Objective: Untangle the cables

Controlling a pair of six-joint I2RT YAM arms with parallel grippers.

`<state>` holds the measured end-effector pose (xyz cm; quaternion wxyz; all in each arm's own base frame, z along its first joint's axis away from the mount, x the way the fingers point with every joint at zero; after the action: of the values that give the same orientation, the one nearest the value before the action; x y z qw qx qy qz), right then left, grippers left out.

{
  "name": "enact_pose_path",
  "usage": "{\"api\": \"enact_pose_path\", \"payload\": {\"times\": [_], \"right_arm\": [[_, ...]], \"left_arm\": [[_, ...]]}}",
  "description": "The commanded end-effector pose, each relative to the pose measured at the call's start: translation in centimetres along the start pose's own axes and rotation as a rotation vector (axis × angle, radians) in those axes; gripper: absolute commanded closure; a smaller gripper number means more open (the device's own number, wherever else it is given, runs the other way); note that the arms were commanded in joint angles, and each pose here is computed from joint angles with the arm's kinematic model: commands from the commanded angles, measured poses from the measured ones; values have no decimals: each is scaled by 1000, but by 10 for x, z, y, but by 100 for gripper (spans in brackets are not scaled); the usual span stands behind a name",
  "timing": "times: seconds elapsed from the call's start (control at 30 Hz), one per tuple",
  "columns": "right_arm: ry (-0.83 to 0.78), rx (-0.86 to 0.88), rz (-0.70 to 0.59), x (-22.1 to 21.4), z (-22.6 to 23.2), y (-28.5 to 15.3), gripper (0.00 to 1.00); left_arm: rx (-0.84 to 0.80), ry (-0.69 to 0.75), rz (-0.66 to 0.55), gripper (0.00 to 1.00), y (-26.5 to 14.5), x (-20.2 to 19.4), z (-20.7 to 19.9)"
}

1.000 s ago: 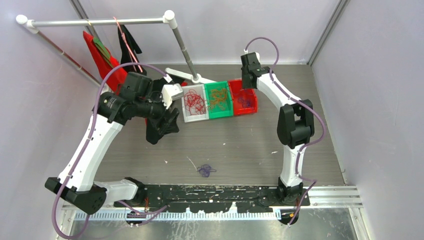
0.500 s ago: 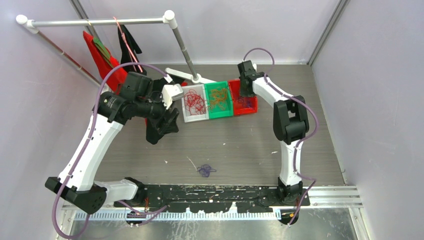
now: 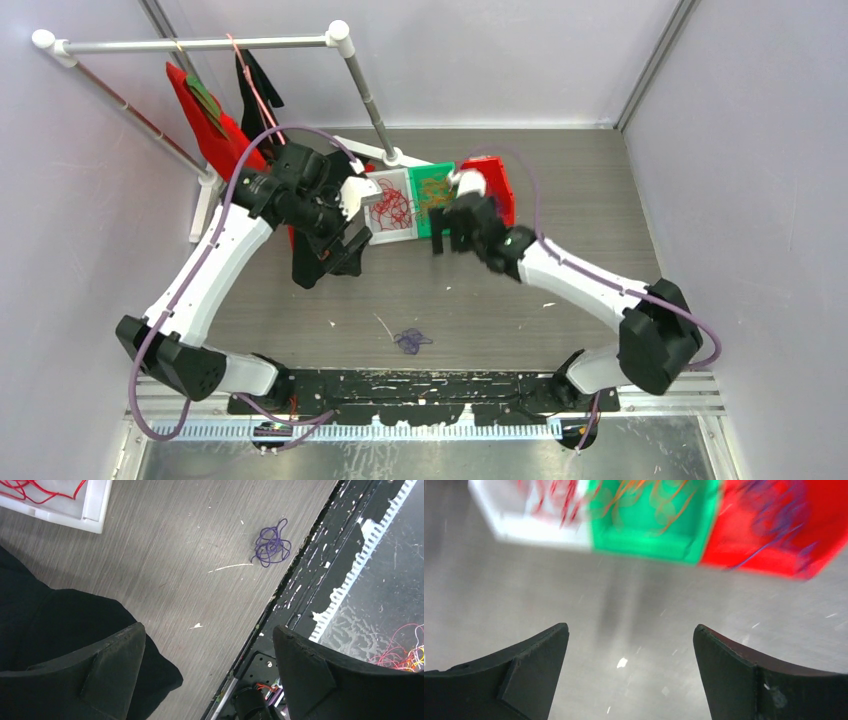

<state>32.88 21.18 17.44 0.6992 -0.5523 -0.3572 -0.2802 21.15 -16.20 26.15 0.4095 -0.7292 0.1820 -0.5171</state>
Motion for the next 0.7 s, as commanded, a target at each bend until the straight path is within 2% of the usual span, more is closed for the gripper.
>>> {"api": "enact_pose_path", "payload": {"times": [0.0, 0.1, 0.13, 0.23, 0.3, 0.4, 0.5, 0.67], "right_arm": [[-11, 86, 10, -47, 28, -24, 0], [178, 200, -12, -52, 41, -41, 0], [220, 222, 21, -56, 42, -48, 0], [198, 391, 158, -77, 69, -59, 0], [149, 426, 271, -98, 85, -65, 1], [73, 467, 365, -128, 105, -74, 11], [48, 506, 467, -158, 120, -80, 17], [22, 464, 588, -188, 127, -71, 31]], "left_arm": [[29, 8, 15, 2, -3, -4, 12], [62, -6, 22, 1, -1, -4, 20], [70, -11, 24, 1, 0, -4, 23], [86, -18, 30, 1, 1, -6, 26], [93, -16, 35, 1, 0, -7, 27], [99, -12, 38, 1, -1, -8, 27], [99, -12, 38, 1, -2, -8, 27], [86, -25, 32, 2, -4, -8, 23]]}}
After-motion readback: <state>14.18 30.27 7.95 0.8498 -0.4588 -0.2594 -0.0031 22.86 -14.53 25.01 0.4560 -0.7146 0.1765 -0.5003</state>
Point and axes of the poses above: each gripper's point midway between its finger pads, its own y axis out along the fingers, its own z axis along the line the jaws close on, x = y × z, the point moved 2 cm from there along -y, back along the fingers, and after that the axes turned 3 degrees about y, right-handed, at the moved point
